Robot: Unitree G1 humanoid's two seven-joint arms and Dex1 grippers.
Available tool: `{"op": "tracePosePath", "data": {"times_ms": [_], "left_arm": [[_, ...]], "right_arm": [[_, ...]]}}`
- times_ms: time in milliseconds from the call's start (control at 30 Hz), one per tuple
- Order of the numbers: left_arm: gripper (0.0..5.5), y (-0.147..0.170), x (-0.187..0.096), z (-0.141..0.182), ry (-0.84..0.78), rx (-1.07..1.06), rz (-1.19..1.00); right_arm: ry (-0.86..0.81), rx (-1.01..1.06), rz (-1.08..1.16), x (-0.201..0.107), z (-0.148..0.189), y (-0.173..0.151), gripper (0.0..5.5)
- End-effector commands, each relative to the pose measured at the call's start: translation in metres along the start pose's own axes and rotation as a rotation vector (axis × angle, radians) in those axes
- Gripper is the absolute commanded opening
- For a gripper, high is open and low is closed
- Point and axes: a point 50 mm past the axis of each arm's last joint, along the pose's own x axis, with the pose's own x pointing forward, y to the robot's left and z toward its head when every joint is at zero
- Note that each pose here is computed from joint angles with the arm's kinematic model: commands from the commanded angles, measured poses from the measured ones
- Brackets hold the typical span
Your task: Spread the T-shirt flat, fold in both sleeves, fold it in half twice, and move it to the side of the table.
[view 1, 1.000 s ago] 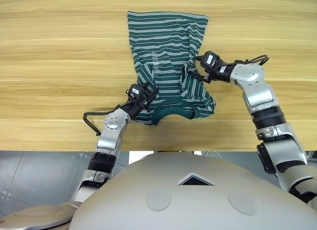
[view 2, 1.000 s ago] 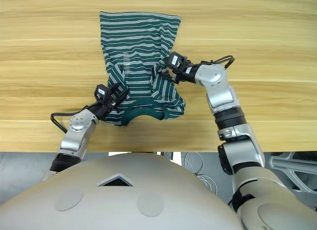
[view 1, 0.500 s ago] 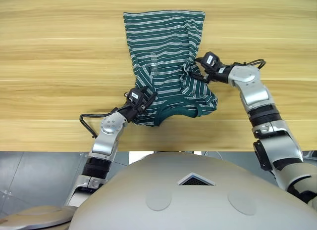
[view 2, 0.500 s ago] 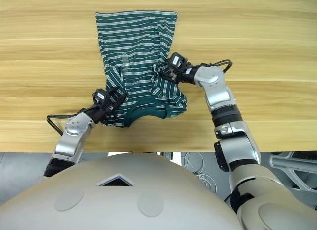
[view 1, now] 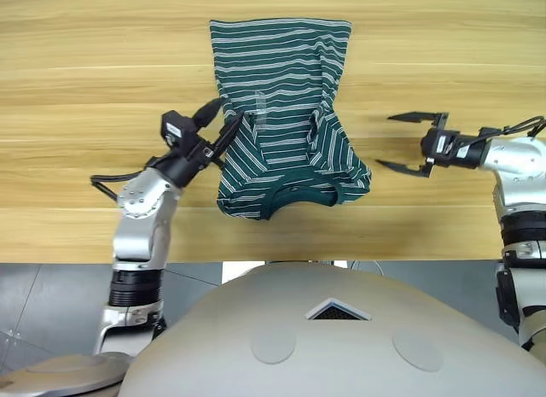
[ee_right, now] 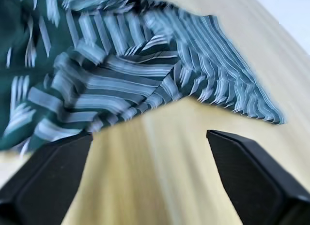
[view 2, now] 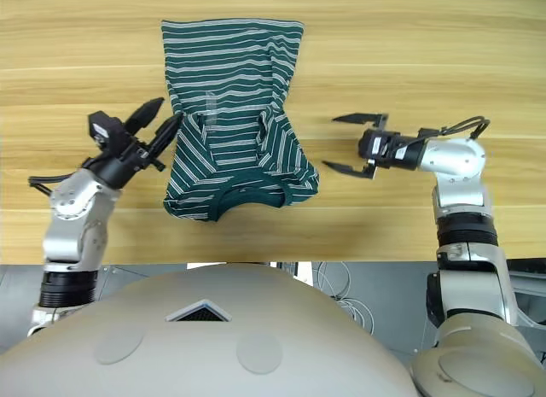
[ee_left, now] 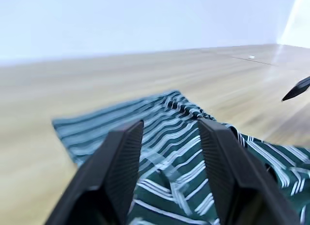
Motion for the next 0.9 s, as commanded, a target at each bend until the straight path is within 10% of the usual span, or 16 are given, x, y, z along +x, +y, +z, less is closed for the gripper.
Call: {"op": "tracePosePath", "data": {"times_ms": [33, 333, 900], "left_arm": [[2.71, 0.035, -0.072, -0.014, 0.273, 0.309, -0.081], [2.87, 0.04, -0.13, -0.042, 0.495, 0.453, -0.193], [2.87, 0.017, -0.082, -0.053, 0.437, 0.677, -0.466]], "right_arm": [[0.037, -0.17, 0.0, 0.018, -0.005, -0.009, 5.16], [-0.049, -0.271, 0.066, 0.036, -0.002, 0.006, 5.33], [0.03, -0.355, 0.321, 0.006, -0.005, 0.008, 5.33]]}}
